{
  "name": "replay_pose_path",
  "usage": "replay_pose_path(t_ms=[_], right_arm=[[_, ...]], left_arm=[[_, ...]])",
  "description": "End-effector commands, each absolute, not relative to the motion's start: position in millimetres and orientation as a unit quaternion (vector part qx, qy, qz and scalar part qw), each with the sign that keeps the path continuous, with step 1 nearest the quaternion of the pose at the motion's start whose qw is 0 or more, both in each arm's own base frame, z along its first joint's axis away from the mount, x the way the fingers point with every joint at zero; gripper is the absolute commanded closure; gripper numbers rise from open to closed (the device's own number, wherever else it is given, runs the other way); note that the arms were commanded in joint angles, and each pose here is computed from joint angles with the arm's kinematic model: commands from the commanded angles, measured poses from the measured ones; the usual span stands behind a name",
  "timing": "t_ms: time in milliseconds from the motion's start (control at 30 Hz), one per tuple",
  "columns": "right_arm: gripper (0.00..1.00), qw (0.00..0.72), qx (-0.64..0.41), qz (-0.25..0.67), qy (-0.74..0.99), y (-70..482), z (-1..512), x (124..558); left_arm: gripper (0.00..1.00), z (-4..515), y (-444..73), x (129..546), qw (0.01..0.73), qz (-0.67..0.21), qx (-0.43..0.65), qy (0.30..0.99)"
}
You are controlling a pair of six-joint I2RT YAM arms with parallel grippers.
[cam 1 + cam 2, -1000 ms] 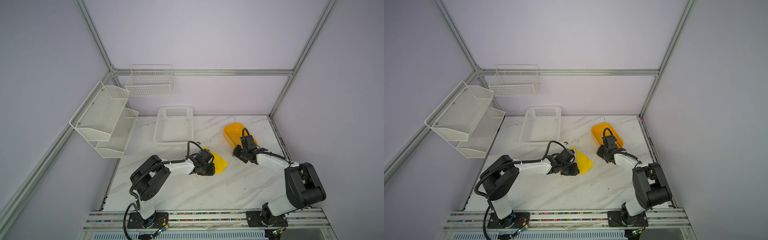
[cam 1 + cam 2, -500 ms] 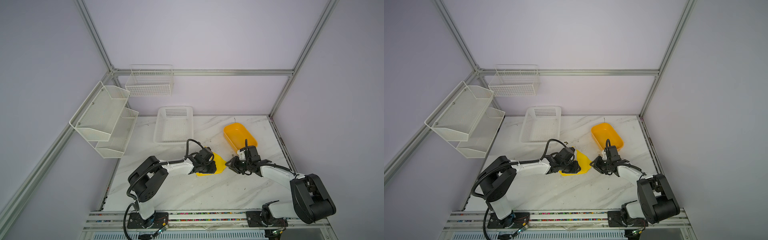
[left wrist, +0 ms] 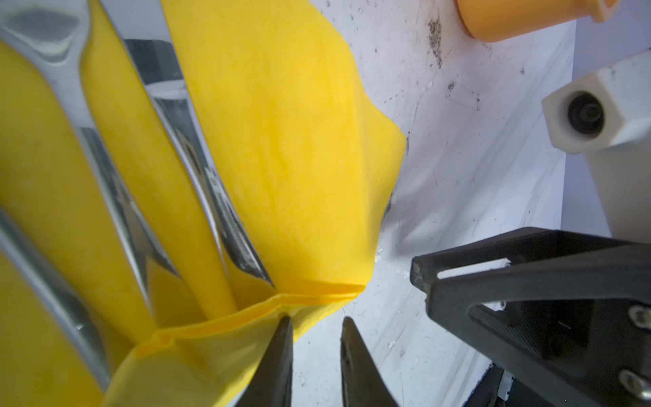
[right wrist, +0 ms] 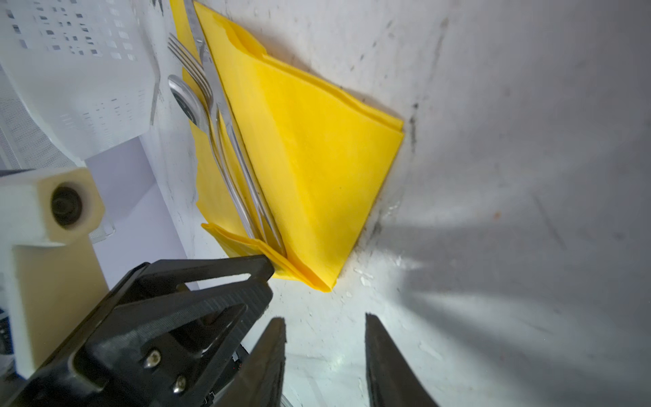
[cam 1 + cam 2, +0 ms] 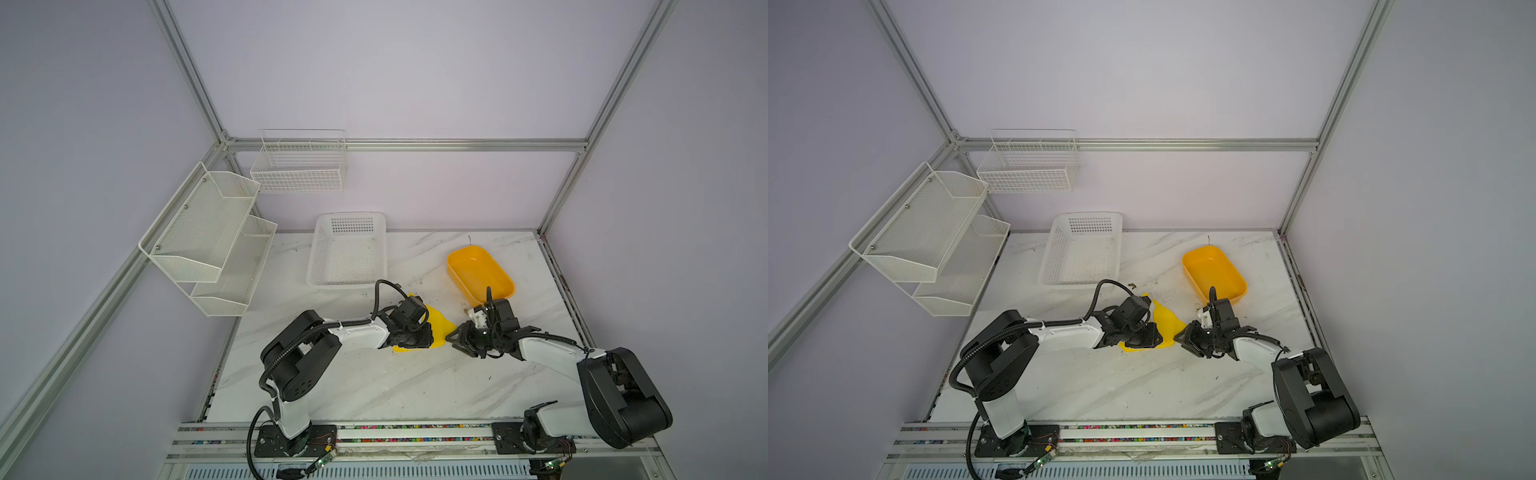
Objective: Place the utensils on the paper napkin and roll it up
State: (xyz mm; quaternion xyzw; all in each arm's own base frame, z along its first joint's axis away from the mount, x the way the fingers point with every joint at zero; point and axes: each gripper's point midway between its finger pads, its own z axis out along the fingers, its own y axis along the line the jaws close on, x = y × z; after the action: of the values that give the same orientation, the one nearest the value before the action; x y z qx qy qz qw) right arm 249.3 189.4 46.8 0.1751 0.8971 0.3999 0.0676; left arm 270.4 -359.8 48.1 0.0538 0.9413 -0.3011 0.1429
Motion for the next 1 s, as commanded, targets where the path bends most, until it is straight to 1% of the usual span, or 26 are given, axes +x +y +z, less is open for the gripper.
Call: replay_pose_path(t_ms=[0,200,267,367,600,767,967], right_arm=[[0.60,0.058,0.190,0.407,0.892,192,39,248],[0.60,0.054,0.188,0.423,0.885,201,35,253],[0.61,0.059,0.206,0.405,0.889,196,29,255],[0.61,0.057,0.232,0.407,0.881,195,24,255],[0.61,0.040,0.242,0.401,0.883,199,9,248],[0.60,0.051,0.262,0.410,0.872,198,9,252],[0.57,0.089,0.238,0.459,0.851,209,31,270]], left_arm=[[0.76,66,-374,277,0.154,-0.325,0.059,0.931],[0.76,70,-374,276,0.160,-0.332,0.063,0.927],[0.76,71,-374,276,0.161,-0.333,0.063,0.927],[0.76,70,-372,276,0.162,-0.331,0.061,0.927],[0.76,68,-371,275,0.158,-0.328,0.059,0.930],[0.76,66,-369,274,0.155,-0.325,0.056,0.931],[0.76,64,-368,273,0.152,-0.323,0.053,0.933]])
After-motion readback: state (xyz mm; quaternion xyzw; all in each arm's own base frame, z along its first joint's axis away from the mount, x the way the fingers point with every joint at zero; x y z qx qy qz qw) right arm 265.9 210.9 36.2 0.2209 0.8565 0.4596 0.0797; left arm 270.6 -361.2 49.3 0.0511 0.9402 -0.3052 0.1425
